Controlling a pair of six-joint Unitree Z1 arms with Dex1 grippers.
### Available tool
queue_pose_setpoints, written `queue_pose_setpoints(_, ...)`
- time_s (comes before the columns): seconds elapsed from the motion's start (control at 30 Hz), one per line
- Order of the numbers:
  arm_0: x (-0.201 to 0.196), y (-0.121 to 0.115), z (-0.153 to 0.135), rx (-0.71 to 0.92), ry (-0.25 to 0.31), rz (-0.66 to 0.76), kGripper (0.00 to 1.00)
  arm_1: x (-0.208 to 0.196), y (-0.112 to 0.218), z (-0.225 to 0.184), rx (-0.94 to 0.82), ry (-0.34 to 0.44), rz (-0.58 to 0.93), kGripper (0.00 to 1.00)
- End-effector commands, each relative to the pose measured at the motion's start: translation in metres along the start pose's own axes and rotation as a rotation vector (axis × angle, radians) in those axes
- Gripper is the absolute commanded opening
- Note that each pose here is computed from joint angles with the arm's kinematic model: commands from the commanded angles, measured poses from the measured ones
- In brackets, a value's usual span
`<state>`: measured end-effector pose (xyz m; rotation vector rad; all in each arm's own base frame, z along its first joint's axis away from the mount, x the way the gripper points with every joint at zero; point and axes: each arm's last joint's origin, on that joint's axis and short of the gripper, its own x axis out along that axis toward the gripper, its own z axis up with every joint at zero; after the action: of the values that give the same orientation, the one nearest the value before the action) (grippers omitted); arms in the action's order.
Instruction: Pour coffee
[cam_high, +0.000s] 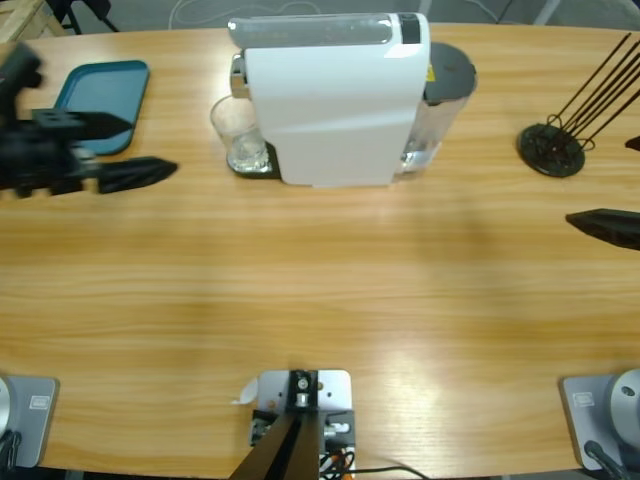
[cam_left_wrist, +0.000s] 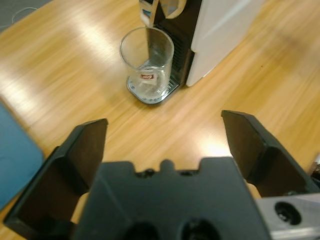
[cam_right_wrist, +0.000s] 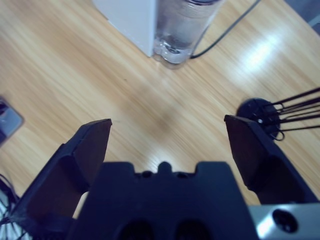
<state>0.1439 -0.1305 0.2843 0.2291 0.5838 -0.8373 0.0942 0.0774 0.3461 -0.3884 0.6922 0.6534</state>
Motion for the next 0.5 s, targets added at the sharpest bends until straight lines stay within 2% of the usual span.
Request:
queue_pose_setpoints(0.03, -0.068, -0.007, -0.017, -0.016, -0.014, 0.074, 0.982, 0.041, -0.015, 0.071, 0.029, 0.079, 0.135, 0.673)
queue_pose_setpoints(0.17, -0.067, -0.007, -0.016, -0.017, -0.004, 0.078, 0.977, 0.069, -0.032, 0.111, 0.064, 0.122, 0.135, 0.678)
queue_pose_setpoints(0.23, -0.065, -0.006, -0.016, -0.018, 0.006, 0.085, 0.977, 0.081, -0.038, 0.125, 0.072, 0.142, 0.141, 0.572)
queue_pose_setpoints(0.3, -0.065, -0.005, -0.015, -0.018, 0.009, 0.094, 0.977, 0.094, -0.044, 0.140, 0.094, 0.154, 0.162, 0.245)
queue_pose_setpoints(0.37, -0.064, -0.005, -0.014, -0.020, 0.011, 0.097, 0.977, 0.100, -0.048, 0.152, 0.108, 0.142, 0.170, 0.005)
queue_pose_setpoints(0.5, -0.064, -0.005, -0.014, -0.022, 0.021, 0.098, 0.973, 0.111, -0.063, 0.166, 0.146, 0.133, 0.153, 0.000)
